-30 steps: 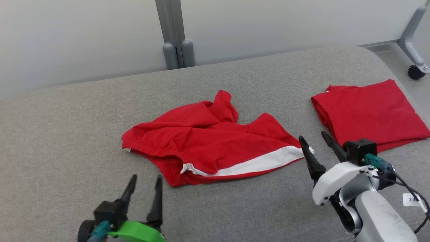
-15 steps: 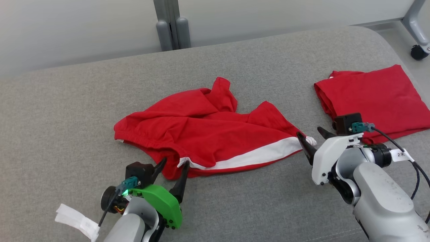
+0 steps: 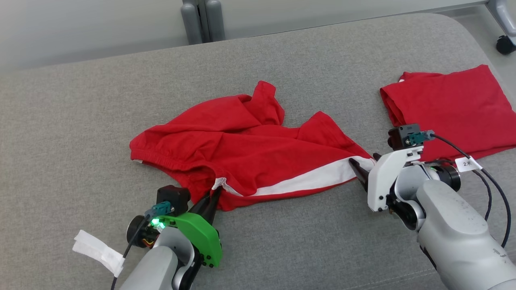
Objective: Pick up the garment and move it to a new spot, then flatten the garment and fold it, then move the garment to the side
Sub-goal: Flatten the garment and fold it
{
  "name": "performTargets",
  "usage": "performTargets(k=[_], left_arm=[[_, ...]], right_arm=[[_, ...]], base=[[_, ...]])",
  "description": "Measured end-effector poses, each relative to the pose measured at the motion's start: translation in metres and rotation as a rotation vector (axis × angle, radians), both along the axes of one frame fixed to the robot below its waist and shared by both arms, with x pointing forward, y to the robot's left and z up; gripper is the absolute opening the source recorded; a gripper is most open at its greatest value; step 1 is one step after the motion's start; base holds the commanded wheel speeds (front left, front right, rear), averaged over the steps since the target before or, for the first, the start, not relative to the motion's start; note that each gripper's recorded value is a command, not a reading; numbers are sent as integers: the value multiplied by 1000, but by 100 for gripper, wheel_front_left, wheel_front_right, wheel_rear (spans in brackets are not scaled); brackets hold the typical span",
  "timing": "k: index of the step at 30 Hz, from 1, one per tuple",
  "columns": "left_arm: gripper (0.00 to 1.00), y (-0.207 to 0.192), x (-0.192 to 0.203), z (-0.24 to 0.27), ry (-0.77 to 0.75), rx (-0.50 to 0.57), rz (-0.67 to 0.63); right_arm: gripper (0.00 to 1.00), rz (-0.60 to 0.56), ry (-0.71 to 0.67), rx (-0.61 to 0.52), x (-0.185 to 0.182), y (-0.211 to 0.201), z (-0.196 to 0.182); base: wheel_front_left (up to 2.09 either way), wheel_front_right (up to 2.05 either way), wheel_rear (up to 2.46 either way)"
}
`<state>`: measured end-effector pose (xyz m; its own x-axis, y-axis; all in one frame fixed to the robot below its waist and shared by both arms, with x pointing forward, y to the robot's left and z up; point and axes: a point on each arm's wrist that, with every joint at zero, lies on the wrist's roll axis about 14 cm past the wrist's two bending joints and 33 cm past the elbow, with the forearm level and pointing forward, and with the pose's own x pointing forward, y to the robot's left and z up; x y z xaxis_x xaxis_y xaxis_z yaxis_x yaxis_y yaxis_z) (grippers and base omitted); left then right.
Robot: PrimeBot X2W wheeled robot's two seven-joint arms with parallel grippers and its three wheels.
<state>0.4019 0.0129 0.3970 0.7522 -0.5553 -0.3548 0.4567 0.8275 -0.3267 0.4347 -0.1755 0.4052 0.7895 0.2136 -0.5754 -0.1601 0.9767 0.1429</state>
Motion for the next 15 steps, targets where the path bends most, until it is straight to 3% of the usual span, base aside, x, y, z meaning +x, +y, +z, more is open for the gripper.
performTargets(k=[5, 15], left_arm=[[0, 6, 3, 0, -16, 1, 11], [0, 11, 7, -2, -18, -1, 22]], right_arm=[[100, -40, 23, -3, 1, -14, -3], [100, -36, 71, 67, 1, 4, -7]], base=[[0, 0, 0], [0, 0, 0]])
